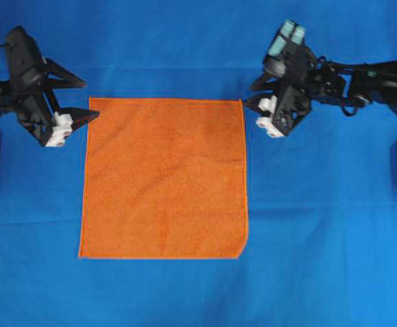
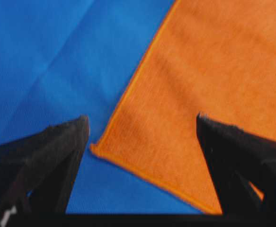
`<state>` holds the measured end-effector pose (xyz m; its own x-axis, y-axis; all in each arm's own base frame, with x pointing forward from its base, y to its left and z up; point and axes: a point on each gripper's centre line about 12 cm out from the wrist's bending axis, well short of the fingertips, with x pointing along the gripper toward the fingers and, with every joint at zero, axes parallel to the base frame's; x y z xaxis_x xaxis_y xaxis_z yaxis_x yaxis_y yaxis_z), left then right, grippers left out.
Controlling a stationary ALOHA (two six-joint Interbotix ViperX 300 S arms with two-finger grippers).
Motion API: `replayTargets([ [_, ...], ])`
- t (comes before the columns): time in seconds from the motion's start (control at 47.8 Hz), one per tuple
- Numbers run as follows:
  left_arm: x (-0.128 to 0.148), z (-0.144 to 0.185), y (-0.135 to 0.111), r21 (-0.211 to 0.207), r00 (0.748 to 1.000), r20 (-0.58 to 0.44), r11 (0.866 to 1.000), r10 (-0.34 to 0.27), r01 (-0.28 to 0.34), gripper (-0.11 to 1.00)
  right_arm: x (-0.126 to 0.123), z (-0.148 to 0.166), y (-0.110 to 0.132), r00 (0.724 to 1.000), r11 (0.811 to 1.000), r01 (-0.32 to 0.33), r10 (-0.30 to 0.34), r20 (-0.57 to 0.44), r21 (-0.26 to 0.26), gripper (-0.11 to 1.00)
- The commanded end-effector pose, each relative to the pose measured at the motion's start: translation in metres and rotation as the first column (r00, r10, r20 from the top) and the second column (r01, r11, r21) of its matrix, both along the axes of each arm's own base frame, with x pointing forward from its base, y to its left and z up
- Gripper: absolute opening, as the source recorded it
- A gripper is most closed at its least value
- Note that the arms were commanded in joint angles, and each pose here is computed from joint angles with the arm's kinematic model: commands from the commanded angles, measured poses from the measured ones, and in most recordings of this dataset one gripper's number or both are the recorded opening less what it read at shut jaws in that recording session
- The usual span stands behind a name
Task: Fold the orange towel.
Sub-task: 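Move both grippers to the top corners of the orange towel and grasp them, then pull both held corners down toward the bottom edge, folding the towel in half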
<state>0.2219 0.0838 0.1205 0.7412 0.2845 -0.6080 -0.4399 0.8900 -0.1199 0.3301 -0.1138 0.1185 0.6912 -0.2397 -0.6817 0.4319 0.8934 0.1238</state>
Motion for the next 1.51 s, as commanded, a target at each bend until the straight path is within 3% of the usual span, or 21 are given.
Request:
replayTargets([
  [0.0,0.007,-0.006,0.007,0.003,1.000,0.007,1.000,0.016,-0.016,0.88,0.009,0.003,-0.007,0.999,1.000,0.012,-0.012,0.031,-0.009,0.53],
  [0.209,0.006,-0.034,0.019,-0.018,0.996,-0.056,0.998,0.063,-0.064,0.87,0.016,-0.017,-0.010,1.000,1.000,0.014,-0.014,-0.002,0.002,0.53],
  [0.419,0.007,-0.040,0.019,-0.027,0.995,-0.078,0.997,0.065,-0.067,0.81,0.017,-0.023,-0.010,1.000,1.000,0.013,-0.012,-0.020,0.007,0.51],
  [0.523,0.008,-0.040,0.014,-0.027,0.996,-0.082,0.999,0.042,-0.045,0.59,0.018,-0.023,-0.009,1.000,1.000,0.001,-0.001,-0.022,0.001,0.37],
  [0.649,0.011,-0.041,0.005,-0.021,0.996,-0.087,1.000,-0.003,0.001,0.19,0.020,-0.022,-0.006,1.000,1.000,-0.016,0.016,-0.017,-0.008,0.03],
  [0.754,0.012,-0.041,0.002,-0.021,0.996,-0.086,1.000,-0.017,0.015,0.00,0.023,-0.020,-0.004,1.000,1.000,-0.022,0.022,-0.012,-0.010,0.00],
  [1.005,0.016,-0.036,0.002,-0.013,0.997,-0.072,1.000,-0.023,0.022,0.01,0.023,-0.018,-0.004,1.000,1.000,-0.016,0.016,-0.006,-0.004,0.00],
  [1.319,0.017,-0.004,0.007,0.020,1.000,-0.024,1.000,-0.018,0.019,0.01,0.021,0.007,-0.002,0.999,1.000,-0.015,0.016,0.044,-0.019,0.00],
  [1.487,0.013,-0.001,0.005,0.011,1.000,-0.022,1.000,-0.014,0.014,0.01,0.021,0.010,-0.002,0.999,1.000,-0.016,0.017,0.048,-0.021,0.00],
])
